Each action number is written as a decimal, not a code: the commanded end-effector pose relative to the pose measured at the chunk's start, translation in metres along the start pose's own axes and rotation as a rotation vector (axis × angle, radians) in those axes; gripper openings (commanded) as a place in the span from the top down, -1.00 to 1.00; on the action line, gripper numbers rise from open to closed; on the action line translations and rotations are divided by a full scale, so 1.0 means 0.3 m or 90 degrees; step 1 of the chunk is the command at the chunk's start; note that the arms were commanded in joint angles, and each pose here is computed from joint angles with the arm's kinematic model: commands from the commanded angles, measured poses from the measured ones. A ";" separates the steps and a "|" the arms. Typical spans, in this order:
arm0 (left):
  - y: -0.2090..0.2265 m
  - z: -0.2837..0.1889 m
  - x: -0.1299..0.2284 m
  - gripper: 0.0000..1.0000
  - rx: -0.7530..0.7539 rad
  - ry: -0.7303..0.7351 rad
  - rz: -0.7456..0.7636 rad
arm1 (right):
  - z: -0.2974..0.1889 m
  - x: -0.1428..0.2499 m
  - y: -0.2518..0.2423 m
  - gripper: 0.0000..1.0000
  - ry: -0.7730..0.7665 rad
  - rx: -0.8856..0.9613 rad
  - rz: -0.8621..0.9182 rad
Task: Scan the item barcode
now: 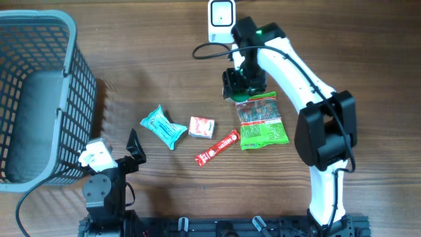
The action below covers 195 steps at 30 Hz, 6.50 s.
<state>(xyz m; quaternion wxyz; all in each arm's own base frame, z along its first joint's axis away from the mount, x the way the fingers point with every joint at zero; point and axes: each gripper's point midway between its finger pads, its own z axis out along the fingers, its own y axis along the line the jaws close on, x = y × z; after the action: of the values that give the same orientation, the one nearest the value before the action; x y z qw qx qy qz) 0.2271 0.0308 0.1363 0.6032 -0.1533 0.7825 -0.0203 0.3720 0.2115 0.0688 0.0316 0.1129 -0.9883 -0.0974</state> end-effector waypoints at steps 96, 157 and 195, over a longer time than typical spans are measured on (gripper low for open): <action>0.013 0.002 0.001 -1.00 -0.013 -0.003 0.011 | -0.634 -0.543 0.076 0.05 -0.628 0.095 0.208; 0.013 0.002 0.001 -1.00 -0.013 -0.003 0.011 | -0.440 0.167 -1.771 -0.98 -0.379 0.089 0.588; 0.013 0.002 0.001 -1.00 -0.013 -0.003 0.011 | 0.251 0.251 -0.338 -0.94 -0.010 0.224 0.041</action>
<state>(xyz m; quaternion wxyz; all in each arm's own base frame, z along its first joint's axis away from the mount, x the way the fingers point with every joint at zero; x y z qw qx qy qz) 0.2271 0.0308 0.1362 0.6030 -0.1533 0.7826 -0.0203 0.3149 0.1330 -0.0025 0.0192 0.0641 -0.9974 0.0261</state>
